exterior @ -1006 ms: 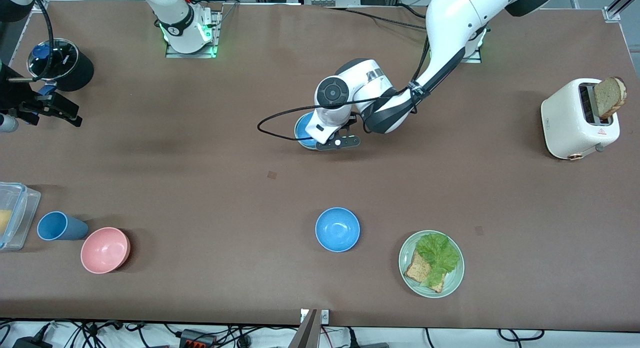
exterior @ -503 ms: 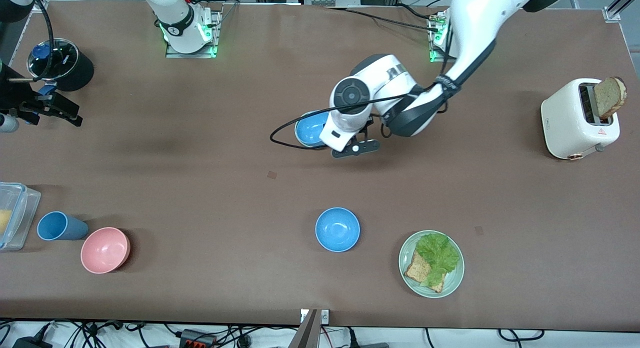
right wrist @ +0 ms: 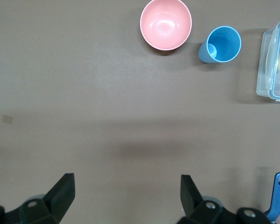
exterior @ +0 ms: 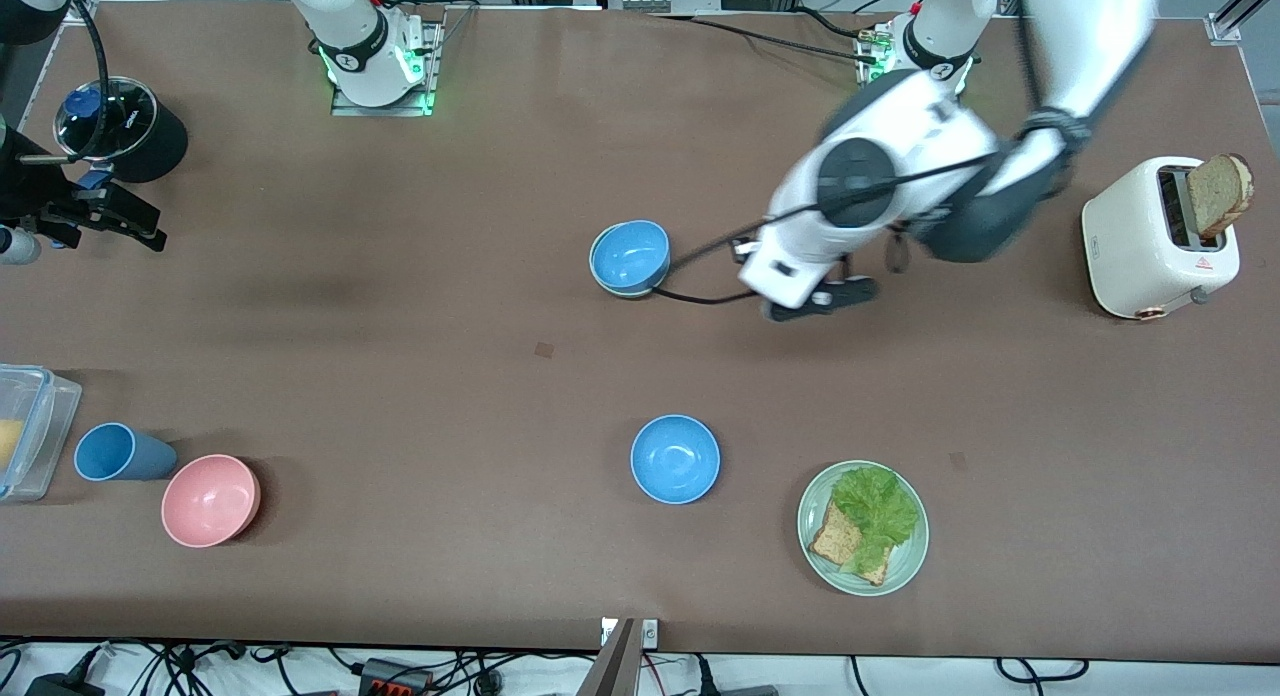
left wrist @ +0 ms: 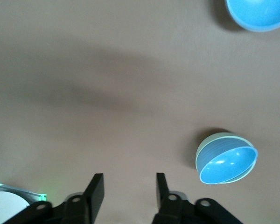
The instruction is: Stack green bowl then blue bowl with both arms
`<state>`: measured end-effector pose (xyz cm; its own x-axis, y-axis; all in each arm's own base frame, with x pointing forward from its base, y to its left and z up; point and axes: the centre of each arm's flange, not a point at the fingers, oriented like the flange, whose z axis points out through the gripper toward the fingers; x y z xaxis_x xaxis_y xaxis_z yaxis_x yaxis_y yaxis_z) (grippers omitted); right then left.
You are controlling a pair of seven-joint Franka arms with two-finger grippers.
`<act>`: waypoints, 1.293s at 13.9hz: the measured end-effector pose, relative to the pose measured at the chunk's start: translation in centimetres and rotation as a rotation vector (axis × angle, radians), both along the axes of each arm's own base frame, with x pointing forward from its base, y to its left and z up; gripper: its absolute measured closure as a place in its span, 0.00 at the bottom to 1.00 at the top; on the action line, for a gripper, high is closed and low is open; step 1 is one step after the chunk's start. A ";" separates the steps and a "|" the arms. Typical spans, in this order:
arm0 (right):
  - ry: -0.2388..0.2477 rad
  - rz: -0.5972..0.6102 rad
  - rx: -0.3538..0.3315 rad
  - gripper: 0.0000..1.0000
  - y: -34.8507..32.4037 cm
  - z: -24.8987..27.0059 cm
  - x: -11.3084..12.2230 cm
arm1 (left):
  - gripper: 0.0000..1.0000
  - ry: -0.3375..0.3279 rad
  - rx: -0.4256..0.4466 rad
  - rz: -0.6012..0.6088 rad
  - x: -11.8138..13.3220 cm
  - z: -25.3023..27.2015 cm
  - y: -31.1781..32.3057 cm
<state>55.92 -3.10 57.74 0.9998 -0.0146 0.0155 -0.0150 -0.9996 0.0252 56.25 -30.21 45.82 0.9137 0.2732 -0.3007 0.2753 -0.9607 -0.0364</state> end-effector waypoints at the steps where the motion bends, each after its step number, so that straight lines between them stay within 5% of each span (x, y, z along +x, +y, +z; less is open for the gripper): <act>1: 0.000 0.000 0.000 0.00 0.0 0.0 0.0 | 0.44 -0.006 -0.022 -0.005 0.9 1.2 2.0; 5: -0.001 0.001 0.000 0.00 0.1 0.0 0.0 | 0.29 -0.016 -0.081 -0.105 3.0 3.7 7.4; 8: -0.001 0.005 0.000 0.00 0.3 0.1 0.0 | 0.01 -0.041 -0.134 -0.217 4.2 4.3 10.5; 13: 0.000 0.005 0.000 0.00 0.3 0.1 0.0 | 0.00 -0.105 -0.167 -0.347 7.5 5.9 21.1; 18: 0.004 0.006 0.000 0.00 0.3 0.0 0.0 | 0.00 -0.123 -0.121 -0.344 7.1 7.4 29.9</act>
<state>55.90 -2.76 57.76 0.9999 -0.0084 0.0117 -0.0087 -0.9997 0.0249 63.32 -0.33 53.18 0.9771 -0.0863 -0.1946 -0.0686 -0.9930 0.0963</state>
